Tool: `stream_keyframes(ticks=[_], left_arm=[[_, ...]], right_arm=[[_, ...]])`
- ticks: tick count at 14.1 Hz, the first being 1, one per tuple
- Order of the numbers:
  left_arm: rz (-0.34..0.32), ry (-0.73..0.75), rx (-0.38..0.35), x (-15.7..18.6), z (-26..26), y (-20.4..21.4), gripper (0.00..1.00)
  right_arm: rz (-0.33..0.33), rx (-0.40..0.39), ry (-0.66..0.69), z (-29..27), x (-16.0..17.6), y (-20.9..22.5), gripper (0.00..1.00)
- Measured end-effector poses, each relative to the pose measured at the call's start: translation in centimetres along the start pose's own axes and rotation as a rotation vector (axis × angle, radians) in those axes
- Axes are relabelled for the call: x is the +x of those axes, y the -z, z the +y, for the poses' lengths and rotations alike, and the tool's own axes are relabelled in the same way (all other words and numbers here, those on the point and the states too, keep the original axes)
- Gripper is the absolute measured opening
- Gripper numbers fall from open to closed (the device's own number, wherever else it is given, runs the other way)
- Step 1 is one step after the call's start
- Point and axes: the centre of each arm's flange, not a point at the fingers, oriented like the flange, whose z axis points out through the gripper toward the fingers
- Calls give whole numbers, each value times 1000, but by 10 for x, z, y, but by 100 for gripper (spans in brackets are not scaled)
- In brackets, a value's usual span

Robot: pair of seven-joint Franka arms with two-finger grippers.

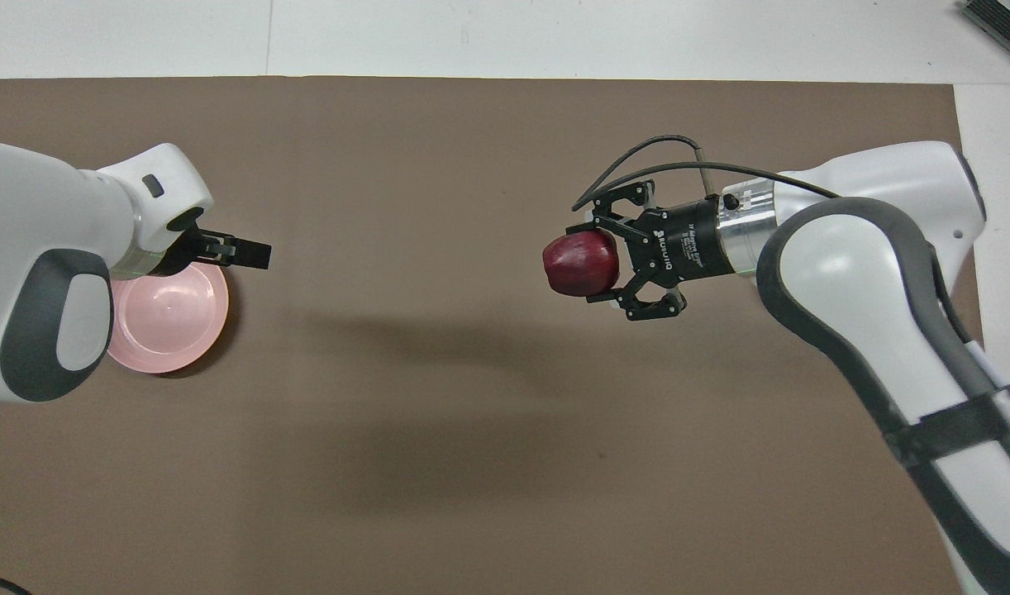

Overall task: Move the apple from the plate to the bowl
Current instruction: 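Open the left gripper and withdraw while the right gripper carries apple, then lower the apple into the small pink bowl with the right gripper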

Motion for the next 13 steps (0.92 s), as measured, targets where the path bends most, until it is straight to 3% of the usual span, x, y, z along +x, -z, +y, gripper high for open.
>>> stream_keyframes(ticks=[8,13], left_arm=[[-14,-10,14,12,-4,123,100],[-56,3,15,6,-12,154,100]], right_arm=[[174,-88,318,21,69,60,82],[321,-273,533,32,94,78,82]])
